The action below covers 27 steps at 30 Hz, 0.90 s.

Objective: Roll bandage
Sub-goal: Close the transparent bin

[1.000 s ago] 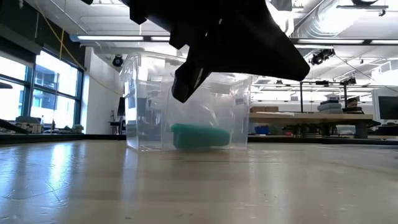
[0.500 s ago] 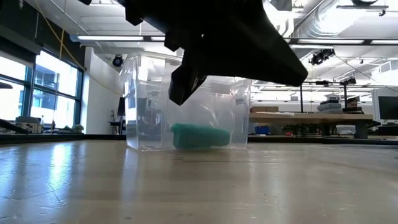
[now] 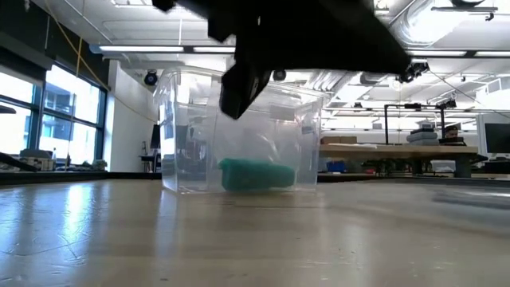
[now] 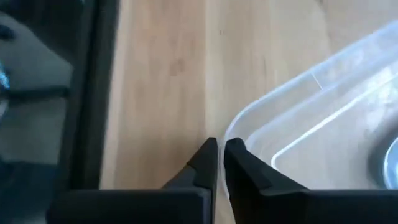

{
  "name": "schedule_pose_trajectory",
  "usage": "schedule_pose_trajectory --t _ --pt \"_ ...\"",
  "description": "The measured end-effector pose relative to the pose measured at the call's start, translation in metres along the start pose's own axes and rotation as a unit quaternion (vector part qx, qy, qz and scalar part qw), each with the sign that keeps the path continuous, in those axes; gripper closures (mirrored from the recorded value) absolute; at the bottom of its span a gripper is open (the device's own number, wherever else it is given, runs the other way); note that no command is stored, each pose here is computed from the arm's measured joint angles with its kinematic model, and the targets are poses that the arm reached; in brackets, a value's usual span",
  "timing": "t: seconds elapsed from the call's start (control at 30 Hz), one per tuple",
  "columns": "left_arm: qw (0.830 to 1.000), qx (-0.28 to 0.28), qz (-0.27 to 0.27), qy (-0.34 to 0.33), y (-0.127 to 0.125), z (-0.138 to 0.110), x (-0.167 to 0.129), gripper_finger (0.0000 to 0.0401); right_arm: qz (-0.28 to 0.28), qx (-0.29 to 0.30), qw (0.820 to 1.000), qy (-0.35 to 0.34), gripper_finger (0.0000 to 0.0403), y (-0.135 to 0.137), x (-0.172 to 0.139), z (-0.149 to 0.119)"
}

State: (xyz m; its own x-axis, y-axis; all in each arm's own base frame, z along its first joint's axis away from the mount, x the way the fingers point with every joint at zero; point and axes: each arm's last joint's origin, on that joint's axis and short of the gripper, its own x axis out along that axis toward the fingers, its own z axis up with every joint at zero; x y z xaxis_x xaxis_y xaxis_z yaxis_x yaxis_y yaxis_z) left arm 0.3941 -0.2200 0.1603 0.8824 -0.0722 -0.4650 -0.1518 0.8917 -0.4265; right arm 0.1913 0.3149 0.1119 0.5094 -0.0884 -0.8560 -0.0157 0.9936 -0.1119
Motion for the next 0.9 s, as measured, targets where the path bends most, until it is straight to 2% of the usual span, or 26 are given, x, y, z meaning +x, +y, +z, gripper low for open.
schedule_pose_trajectory --t 0.13,0.23,0.33,0.5,0.7,0.73,0.83,0.9 --pt "0.997 0.064 -0.011 -0.029 -0.017 0.001 -0.012 0.04 -0.064 -0.008 0.998 0.01 0.0399 -0.001 -0.022 0.014" --pt "0.991 0.116 0.005 -0.066 -0.034 0.005 -0.025 0.0401 -0.097 0.027 0.994 -0.044 0.0399 -0.001 -0.058 0.034" --pt "0.978 0.179 0.019 -0.103 -0.056 0.009 -0.037 0.0401 -0.117 0.035 0.989 -0.089 0.0401 -0.002 -0.091 0.042" --pt "0.954 0.268 0.02 -0.131 -0.082 0.016 -0.05 0.0401 -0.102 0.078 0.971 -0.201 0.0402 -0.009 -0.149 0.053" --pt "0.928 0.34 0.032 -0.148 -0.085 0.018 -0.047 0.0396 -0.07 0.108 0.951 -0.283 0.0402 -0.016 -0.183 0.054" --pt "0.922 0.357 0.024 -0.146 -0.085 0.018 -0.046 0.039 -0.064 0.112 0.949 -0.287 0.0402 -0.016 -0.186 0.054" --pt "0.89 0.434 -0.038 -0.134 -0.086 0.019 -0.042 0.0372 -0.047 0.121 0.947 -0.295 0.0403 -0.014 -0.191 0.053" --pt "0.874 0.46 -0.059 -0.143 -0.086 0.021 -0.041 0.0363 -0.025 0.14 0.941 -0.306 0.0403 -0.014 -0.199 0.057"
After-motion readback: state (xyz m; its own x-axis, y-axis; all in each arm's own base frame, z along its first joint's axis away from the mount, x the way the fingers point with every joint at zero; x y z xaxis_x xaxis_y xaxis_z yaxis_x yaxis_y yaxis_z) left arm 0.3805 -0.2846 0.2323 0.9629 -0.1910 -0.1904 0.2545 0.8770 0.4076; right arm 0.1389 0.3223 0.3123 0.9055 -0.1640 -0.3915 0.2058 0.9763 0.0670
